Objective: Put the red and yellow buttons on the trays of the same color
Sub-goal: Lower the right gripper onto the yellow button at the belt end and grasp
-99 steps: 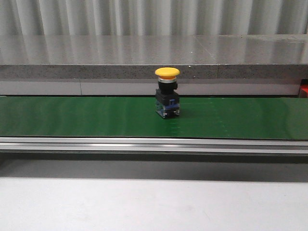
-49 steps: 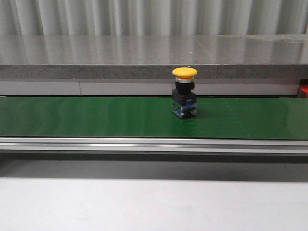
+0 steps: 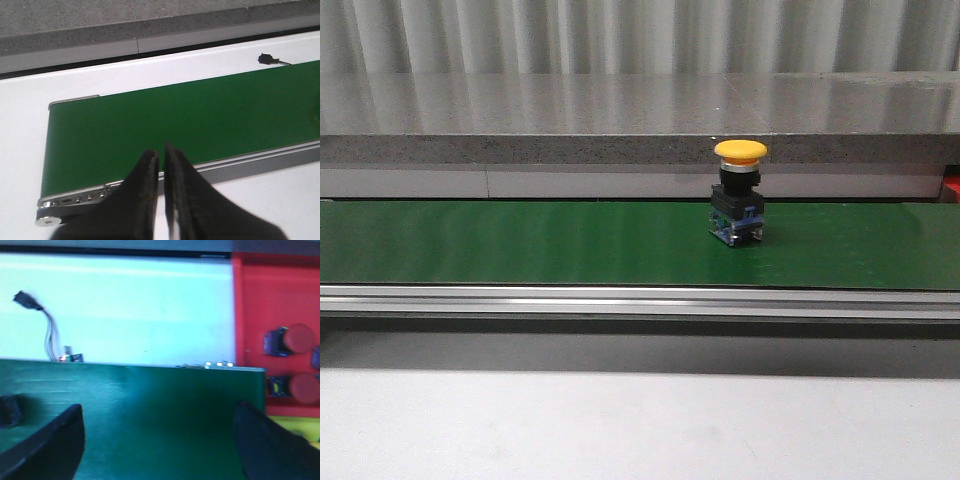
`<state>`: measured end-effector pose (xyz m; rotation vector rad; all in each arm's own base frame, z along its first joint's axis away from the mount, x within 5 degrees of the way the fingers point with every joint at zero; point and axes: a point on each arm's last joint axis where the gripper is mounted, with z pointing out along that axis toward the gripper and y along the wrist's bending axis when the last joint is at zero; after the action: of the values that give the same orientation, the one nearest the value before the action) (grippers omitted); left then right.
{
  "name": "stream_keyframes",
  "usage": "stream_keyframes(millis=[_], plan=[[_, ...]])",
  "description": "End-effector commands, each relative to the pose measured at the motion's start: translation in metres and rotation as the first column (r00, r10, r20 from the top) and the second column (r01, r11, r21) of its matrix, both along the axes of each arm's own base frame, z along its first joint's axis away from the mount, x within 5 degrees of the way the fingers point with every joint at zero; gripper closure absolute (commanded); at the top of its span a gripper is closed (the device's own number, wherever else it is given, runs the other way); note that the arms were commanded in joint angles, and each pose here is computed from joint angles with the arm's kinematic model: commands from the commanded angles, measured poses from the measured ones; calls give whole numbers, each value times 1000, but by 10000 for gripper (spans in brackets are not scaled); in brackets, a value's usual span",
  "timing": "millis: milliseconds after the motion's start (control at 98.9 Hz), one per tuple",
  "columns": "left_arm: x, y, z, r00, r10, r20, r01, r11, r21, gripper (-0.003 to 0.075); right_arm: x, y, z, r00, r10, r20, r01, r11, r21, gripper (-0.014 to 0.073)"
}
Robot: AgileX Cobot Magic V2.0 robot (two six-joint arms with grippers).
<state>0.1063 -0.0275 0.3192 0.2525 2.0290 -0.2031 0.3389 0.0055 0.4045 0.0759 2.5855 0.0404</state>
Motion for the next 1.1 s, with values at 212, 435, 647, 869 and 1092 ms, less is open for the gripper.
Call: stream_keyframes(millis=[212, 435, 647, 869, 1092], plan=[[3, -1, 14, 996, 7, 93, -4, 999, -34, 726, -22, 72, 11, 954, 299, -30, -300, 953, -45, -6], [3, -1, 14, 996, 7, 93, -4, 999, -34, 726, -7, 95, -20, 908, 398, -128, -398, 917, 25, -6], [3, -1, 14, 996, 7, 93, -4, 999, -34, 726, 9, 101, -55, 886, 403, -228, -404, 914, 45, -6], [3, -1, 14, 996, 7, 93, -4, 999, -34, 726, 15, 102, -82, 858, 410, -309, -416, 908, 51, -6], [3, -1, 14, 996, 7, 93, -4, 999, -34, 726, 22, 99, -106, 839, 388, -382, -414, 910, 17, 57]])
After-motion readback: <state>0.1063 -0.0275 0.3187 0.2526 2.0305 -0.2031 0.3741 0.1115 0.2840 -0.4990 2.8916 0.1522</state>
